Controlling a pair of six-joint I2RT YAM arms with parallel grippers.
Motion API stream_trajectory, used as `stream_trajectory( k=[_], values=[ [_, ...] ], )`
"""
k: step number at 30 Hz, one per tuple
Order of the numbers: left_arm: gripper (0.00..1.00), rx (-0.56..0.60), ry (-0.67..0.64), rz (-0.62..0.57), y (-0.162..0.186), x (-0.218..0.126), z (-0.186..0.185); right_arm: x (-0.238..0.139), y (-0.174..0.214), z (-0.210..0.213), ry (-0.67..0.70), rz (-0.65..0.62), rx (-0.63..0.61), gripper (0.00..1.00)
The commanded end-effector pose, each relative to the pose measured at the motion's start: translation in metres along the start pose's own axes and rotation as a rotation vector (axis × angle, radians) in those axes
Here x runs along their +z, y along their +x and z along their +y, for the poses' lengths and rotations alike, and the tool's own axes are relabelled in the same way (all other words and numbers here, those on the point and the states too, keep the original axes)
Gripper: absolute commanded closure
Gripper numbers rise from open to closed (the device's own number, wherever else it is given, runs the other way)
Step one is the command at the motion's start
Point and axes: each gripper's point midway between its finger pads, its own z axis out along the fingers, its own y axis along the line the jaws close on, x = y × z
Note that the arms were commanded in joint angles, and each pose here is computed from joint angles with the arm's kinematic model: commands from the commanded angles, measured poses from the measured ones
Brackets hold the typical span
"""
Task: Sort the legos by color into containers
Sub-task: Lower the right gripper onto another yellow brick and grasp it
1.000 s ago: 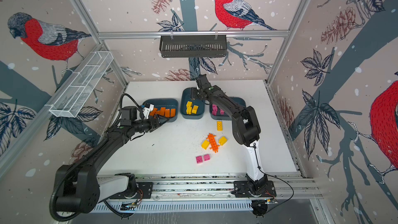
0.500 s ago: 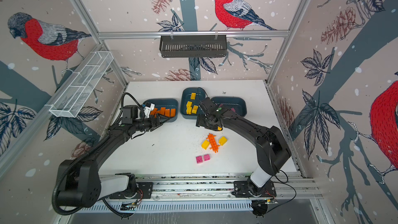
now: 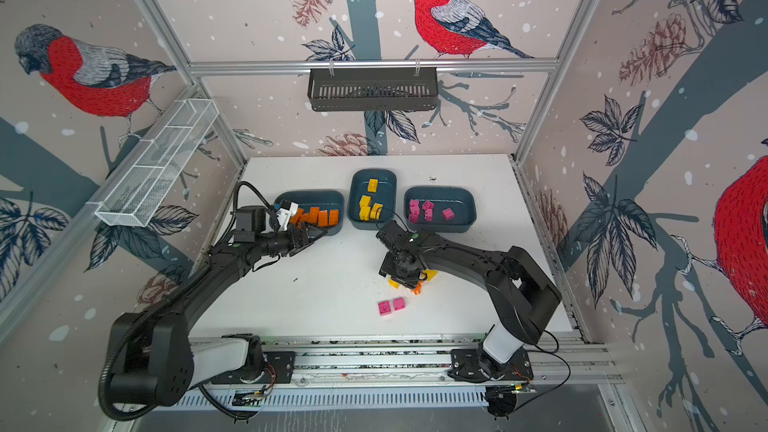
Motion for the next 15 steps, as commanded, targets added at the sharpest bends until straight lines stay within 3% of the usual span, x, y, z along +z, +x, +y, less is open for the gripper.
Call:
stream_trajectory(
  k=[1, 12, 15],
  values=[
    [0.06, 0.033, 0.008, -0.005, 0.001, -0.003, -0.003, 0.008, -0.001, 0.005, -0.004, -0.006, -0.001, 0.42],
    [0.07, 0.042, -0.007, -0.002, 0.006, -0.006, -0.002, 0.028, -0.022, -0.012, 0.150, -0.091, -0.067, 0.52],
    [0.06, 0.039, -0.008, 0.000, 0.007, -0.006, -0.001, 0.028, -0.028, -0.011, 0.161, -0.109, -0.076, 0.58]
  ],
)
